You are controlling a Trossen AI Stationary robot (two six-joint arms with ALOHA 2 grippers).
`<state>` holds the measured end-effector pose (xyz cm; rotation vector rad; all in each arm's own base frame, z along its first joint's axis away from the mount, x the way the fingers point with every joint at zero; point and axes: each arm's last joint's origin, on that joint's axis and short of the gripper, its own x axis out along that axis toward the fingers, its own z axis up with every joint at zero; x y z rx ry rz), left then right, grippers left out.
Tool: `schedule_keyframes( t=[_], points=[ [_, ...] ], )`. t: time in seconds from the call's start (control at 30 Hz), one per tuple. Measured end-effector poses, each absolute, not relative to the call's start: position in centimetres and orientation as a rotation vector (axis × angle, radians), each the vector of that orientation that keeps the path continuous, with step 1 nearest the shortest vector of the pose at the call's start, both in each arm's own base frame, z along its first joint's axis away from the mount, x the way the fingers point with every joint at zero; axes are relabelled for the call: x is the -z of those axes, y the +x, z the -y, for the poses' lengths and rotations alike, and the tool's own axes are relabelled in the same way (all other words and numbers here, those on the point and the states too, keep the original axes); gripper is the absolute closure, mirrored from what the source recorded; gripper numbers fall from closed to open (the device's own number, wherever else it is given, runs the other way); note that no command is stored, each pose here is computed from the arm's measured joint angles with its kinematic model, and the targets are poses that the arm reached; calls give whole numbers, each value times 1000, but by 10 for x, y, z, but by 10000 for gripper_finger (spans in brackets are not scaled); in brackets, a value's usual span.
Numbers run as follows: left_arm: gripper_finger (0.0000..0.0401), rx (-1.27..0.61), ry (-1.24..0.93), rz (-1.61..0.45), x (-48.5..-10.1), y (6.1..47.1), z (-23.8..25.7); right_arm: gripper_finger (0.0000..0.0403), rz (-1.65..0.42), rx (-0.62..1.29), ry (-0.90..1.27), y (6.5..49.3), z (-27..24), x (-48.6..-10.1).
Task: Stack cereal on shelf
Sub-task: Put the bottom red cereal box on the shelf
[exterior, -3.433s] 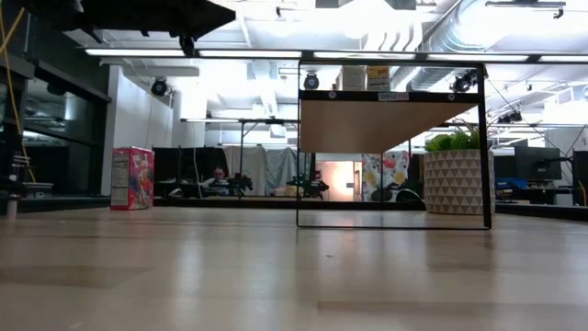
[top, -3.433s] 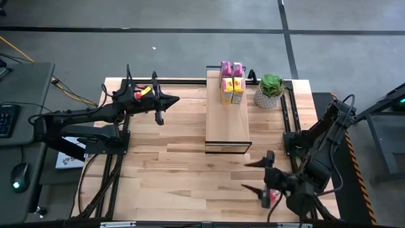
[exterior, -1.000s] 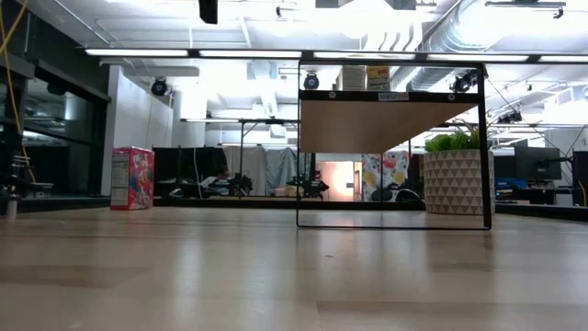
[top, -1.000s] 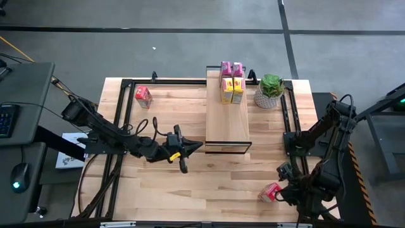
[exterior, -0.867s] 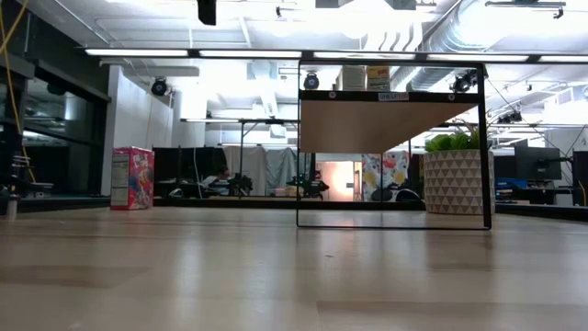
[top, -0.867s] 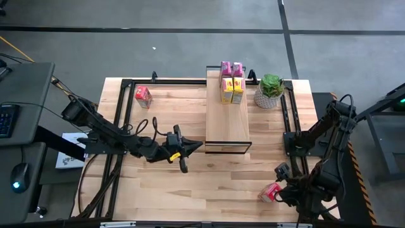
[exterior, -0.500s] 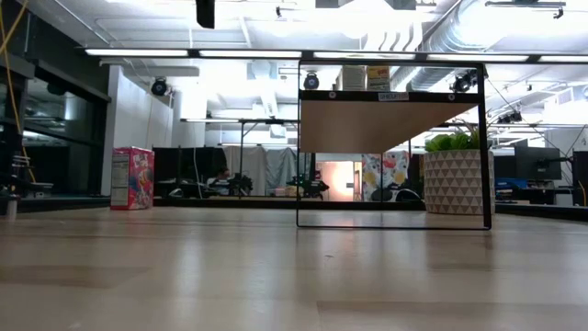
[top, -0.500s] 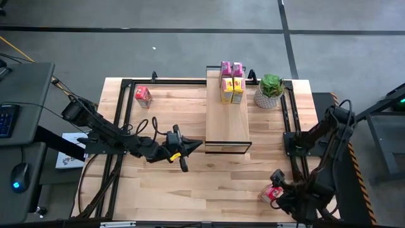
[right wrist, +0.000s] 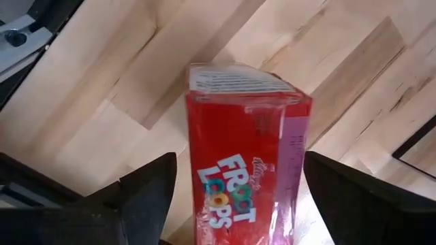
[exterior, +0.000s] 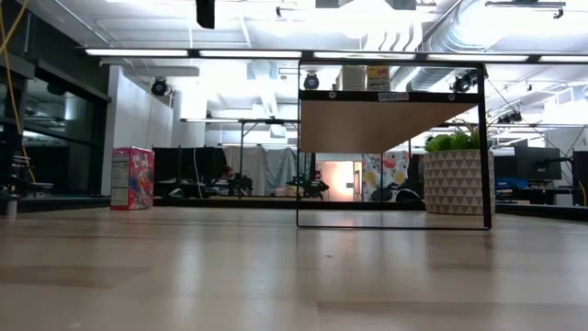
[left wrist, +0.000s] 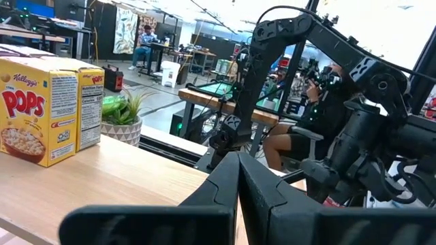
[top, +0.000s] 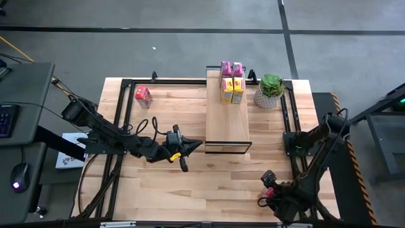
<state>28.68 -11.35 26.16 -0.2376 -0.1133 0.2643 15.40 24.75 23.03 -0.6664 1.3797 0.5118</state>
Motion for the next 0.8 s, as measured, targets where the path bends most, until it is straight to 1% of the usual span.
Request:
schedule_keyframes(
  t=[0.13,0.4,0.6,0.7,0.8],
  points=[
    [401,-264,-237,113,-262,287,113,117,-1381,-512,-665,154,-247,-230],
    [401,-264,-237,113,-262,287,113,206,-1382,-514,-664,154,-248,-230],
    [401,-264,-237,113,-262,287,113,256,-1422,-606,-654,152,-249,-230],
    [401,-264,-237,113,-261,287,113,270,-1409,-673,-626,153,-250,-242],
    [401,-264,-237,113,-261,287,113,275,-1340,-712,-592,156,-251,-271]
  ],
)
